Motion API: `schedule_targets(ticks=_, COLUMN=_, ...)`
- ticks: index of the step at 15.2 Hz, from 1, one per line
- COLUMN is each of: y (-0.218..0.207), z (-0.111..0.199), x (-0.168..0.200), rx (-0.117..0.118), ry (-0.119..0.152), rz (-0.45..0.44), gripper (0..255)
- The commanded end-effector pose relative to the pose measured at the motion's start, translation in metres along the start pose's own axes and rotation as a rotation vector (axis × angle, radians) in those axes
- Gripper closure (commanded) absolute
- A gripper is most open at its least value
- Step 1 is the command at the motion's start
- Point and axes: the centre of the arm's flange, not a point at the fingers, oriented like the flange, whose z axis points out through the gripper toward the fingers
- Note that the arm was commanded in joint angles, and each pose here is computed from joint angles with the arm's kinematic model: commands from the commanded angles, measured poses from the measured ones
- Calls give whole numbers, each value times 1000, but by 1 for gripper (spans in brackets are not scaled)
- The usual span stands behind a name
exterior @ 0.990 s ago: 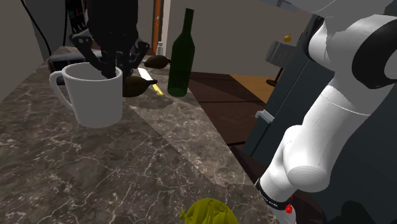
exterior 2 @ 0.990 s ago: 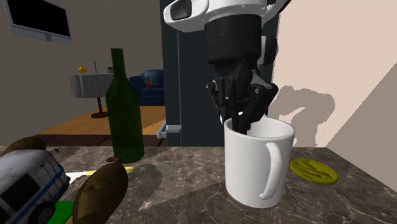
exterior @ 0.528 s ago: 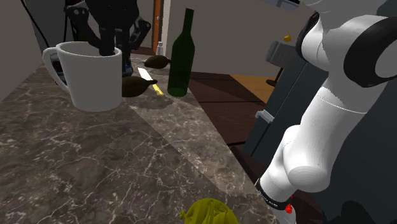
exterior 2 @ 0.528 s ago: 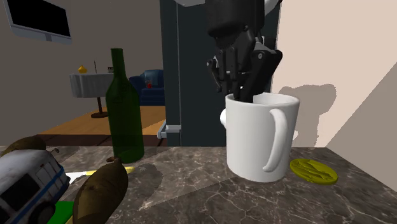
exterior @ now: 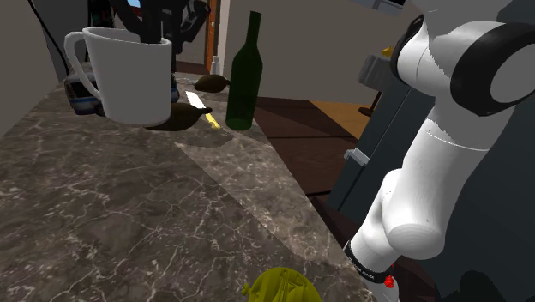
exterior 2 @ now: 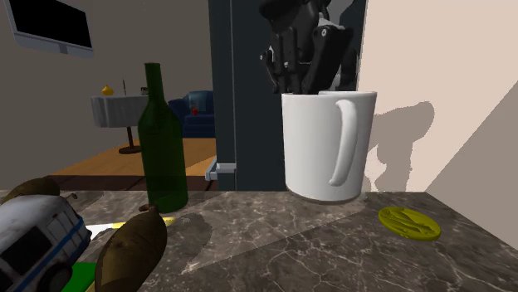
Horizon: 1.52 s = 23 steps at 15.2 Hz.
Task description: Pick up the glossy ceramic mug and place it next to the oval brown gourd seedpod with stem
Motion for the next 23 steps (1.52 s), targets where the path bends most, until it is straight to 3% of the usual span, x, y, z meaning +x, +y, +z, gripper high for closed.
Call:
schedule_targets(ticks=1, y=20, z=-3, x=12, rx=0, ry=0, rz=-1, gripper=255)
schedule_targets(ticks=23, y=273, z=-11, x=154, rx=0, ry=0, rz=-1, gripper=255)
